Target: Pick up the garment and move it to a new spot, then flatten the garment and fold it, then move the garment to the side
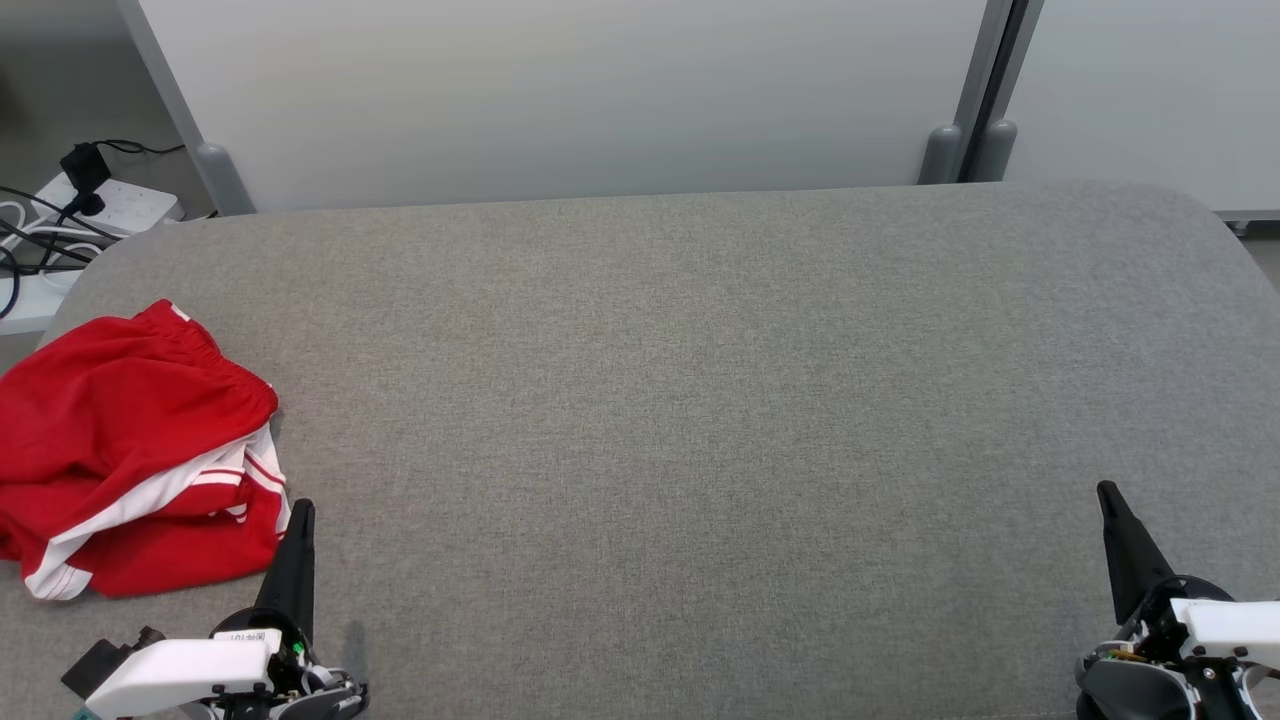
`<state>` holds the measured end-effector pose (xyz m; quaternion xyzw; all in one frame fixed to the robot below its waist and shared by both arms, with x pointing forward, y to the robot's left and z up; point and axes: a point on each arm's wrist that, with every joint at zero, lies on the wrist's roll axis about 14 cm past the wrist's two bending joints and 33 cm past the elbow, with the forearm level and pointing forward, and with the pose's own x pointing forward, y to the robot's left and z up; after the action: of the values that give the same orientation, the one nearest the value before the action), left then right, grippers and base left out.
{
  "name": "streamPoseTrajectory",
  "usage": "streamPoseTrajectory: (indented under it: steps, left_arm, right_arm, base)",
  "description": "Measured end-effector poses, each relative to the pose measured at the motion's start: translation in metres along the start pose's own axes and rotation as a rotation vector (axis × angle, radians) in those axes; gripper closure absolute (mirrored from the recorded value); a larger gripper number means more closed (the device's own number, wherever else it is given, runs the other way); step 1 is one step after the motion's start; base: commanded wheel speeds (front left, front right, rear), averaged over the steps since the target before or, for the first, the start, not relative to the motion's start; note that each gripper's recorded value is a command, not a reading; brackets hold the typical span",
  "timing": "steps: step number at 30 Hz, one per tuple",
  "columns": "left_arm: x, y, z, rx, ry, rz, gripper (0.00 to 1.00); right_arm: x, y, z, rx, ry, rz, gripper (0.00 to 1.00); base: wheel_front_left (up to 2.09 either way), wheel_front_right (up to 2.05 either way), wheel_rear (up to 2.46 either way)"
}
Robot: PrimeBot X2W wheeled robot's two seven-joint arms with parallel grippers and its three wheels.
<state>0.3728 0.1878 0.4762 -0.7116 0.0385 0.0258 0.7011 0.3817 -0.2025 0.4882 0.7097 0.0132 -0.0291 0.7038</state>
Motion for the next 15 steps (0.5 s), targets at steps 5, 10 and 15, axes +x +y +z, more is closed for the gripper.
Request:
streamPoseTrajectory:
  steps: [5, 10, 15]
  left_arm:
    - [-0.003, 0.009, -0.002, -0.009, -0.001, 0.027, 0.00]
    - [-0.026, 0.056, -0.007, -0.037, -0.005, 0.167, 0.00]
    - [-0.023, 0.054, -0.006, -0.030, -0.011, 0.160, 0.00]
  right_arm:
    - [-0.002, -0.008, -0.002, 0.005, 0.003, -0.023, 0.00]
    - [-0.022, -0.050, -0.010, 0.036, 0.005, -0.149, 0.00]
    - [-0.020, -0.048, -0.012, 0.028, 0.011, -0.145, 0.00]
  base:
    - [0.00, 0.00, 0.00]
    - [0.00, 0.00, 0.00]
    - [0.00, 0.00, 0.00]
